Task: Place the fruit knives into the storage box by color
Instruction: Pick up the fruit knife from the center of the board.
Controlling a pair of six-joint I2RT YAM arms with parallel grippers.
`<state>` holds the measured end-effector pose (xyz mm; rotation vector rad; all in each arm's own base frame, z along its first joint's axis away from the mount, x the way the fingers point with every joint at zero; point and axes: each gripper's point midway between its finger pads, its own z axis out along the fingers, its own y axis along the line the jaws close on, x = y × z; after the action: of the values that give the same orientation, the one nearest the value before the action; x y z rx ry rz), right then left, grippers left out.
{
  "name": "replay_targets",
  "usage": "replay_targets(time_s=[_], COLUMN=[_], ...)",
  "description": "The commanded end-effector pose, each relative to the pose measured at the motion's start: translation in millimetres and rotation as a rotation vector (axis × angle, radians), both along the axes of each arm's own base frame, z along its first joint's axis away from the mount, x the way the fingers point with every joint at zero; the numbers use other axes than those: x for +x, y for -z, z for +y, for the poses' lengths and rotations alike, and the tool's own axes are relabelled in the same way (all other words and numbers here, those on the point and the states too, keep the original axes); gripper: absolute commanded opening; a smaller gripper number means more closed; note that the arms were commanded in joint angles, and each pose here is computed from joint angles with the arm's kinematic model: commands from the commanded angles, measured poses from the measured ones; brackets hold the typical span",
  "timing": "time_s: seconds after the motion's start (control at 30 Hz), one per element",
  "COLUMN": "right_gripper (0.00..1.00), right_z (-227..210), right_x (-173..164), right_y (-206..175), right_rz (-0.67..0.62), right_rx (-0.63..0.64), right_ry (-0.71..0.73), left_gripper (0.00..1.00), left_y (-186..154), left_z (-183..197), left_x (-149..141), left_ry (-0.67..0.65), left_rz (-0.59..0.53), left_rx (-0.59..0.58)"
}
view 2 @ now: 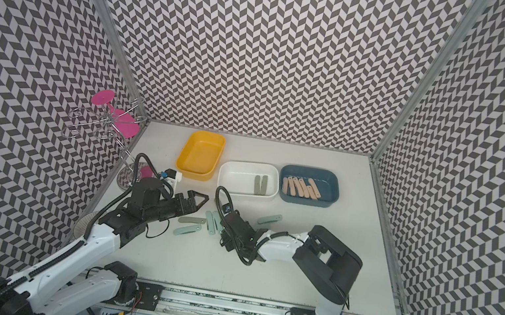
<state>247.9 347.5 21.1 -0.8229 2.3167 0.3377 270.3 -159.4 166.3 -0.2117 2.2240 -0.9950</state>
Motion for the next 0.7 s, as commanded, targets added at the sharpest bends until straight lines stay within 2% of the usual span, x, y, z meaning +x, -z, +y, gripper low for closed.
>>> replay_targets(time_s=[0.0, 0.33, 0.67], right_gripper=[0.36, 0.21, 0.18], right_z=[-5, -8, -17], right_x=[-5, -10, -11], right_y=[20, 14, -9], right_rz=[0.024, 0.036, 0.025], right_rx=[-0.05, -0.027, 0.02], right_ry=[-0.005, -0.003, 0.024], left_gripper=[1.0, 1.0, 1.0], left_y=[-17, -17, -23], left_z=[-4, -4, -8], left_x=[6, 7, 8], left_ry=[0.0, 0.0, 0.011], left_rz=[-0.041, -0.041, -0.053], left_rx=[-0.024, -0.025, -0.035])
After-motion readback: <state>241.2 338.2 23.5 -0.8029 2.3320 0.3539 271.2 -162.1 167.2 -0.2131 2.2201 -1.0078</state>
